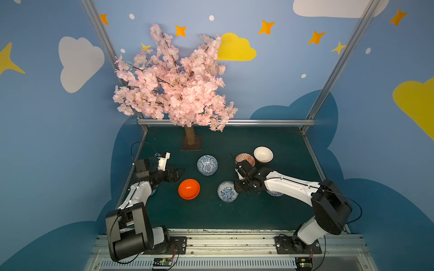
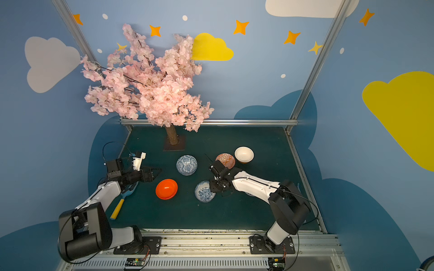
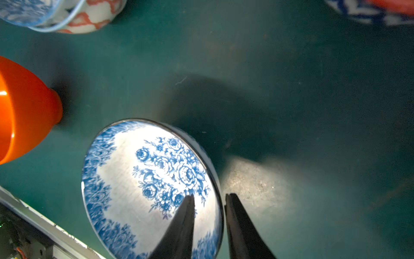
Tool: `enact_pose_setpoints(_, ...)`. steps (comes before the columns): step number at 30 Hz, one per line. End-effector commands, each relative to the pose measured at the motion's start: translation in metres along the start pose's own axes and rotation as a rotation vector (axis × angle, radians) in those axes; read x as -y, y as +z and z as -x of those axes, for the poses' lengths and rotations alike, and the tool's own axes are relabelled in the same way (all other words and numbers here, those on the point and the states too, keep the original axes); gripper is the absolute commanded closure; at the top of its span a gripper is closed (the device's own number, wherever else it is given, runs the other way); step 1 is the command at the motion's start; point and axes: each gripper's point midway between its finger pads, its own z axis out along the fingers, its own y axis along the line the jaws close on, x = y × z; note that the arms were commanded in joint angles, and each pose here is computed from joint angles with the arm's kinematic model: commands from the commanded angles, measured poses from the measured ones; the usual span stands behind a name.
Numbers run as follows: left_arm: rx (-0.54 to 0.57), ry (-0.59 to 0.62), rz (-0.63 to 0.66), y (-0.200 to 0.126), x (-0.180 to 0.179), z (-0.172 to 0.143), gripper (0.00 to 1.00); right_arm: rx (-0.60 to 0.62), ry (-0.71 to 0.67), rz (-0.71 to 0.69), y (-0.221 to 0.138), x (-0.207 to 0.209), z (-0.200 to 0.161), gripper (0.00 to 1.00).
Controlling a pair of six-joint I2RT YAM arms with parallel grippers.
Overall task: Stack the bowls
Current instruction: Pick up the bowl from the center of the board.
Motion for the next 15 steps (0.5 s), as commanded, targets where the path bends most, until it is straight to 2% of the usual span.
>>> enact_pose_setpoints(1, 0.006, 0.030, -0.006, -0.0008, 0.0022, 0.0059, 0.00, -0.007, -0.014, 0.001, 0.0017, -0.0041, 0.0016, 0.72)
enact_pose_setpoints(6, 0.007, 0.030, -0.004, -0.0011, 0.0022, 0.0057, 0.00, 0.000, -0.015, 0.002, 0.0004, -0.0046, 0.0027, 0.77)
enact_pose_setpoints(15, 0.012, 0.037, 0.003, -0.0027, 0.0027, 0.0072, 0.00, -0.002, -0.023, 0.004, 0.0001, -0.0075, 0.0030, 0.94)
